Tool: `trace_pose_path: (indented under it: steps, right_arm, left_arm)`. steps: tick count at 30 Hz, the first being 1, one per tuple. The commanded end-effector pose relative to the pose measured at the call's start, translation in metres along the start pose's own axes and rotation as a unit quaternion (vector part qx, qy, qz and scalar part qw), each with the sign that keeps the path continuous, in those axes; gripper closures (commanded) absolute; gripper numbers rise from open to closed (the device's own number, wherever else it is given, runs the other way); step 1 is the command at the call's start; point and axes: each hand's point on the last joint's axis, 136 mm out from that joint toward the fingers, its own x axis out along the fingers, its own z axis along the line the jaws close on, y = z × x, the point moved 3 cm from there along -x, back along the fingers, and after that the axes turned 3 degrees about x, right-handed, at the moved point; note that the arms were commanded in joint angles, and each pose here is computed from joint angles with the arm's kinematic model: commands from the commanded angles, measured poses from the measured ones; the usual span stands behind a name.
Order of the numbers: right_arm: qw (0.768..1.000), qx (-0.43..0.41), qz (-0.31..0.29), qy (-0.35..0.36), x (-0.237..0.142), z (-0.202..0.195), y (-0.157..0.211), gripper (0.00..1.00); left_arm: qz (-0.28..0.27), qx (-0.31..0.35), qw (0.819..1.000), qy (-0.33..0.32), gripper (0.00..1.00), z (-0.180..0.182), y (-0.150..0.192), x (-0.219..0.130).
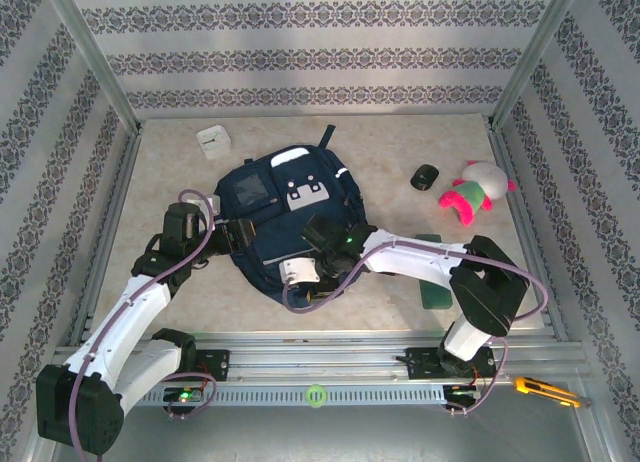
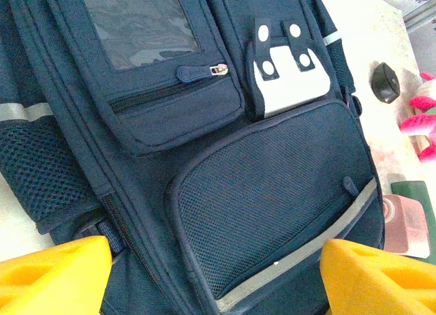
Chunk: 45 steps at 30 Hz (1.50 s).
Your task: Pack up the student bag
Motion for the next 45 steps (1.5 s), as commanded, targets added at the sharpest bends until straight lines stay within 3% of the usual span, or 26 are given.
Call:
trace_pose_path:
  steps: [1,6,9,13,14,18,21,22,32,45]
  right_arm:
    - [0.998,0.029,0.035,-0.036,0.008,0.011,0.008,0.39]
    - [0.998,0.032,0.052,-0.008,0.016,0.001,0.012,0.39]
    - [0.996,0.042,0.074,0.023,0.026,-0.015,0.016,0.32]
    - [0.995,0.045,0.086,0.038,0.042,-0.027,0.018,0.32]
    - [0.994,0.047,0.086,0.038,0.045,-0.028,0.019,0.36]
    - [0.995,0.037,0.080,0.049,0.040,-0.028,0.017,0.73]
    - [0.997,0.007,0.053,0.058,0.011,-0.026,0.006,0.98]
    - [0.997,-0.001,0.044,0.056,-0.003,-0.025,0.001,1.00]
    - [0.997,-0.045,-0.010,0.058,-0.109,-0.052,0.001,1.00]
    - [0.991,-0.051,-0.060,0.105,-0.180,-0.092,-0.001,1.00]
  left_arm:
    - [-0.025,0.000,1.000,0.004,0.20,-0.002,-0.011,-0.004]
    - [-0.026,0.006,1.000,0.002,0.20,-0.001,-0.012,-0.004]
    - [-0.024,0.004,1.000,0.006,0.20,-0.001,-0.011,-0.001]
    - [-0.024,0.002,1.000,0.007,0.21,-0.001,-0.011,0.000]
    - [-0.025,0.004,1.000,0.005,0.21,-0.001,-0.011,-0.001]
    - [-0.022,0.012,1.000,-0.003,0.21,0.002,-0.009,-0.001]
    - [-0.017,0.033,0.999,-0.011,0.25,0.004,-0.007,-0.001]
    - [-0.017,0.037,0.999,-0.012,0.26,0.005,-0.007,-0.001]
    - [-0.051,-0.001,0.998,0.020,0.24,0.015,0.012,0.016]
    - [-0.109,0.051,0.990,0.076,0.27,0.017,0.032,0.023]
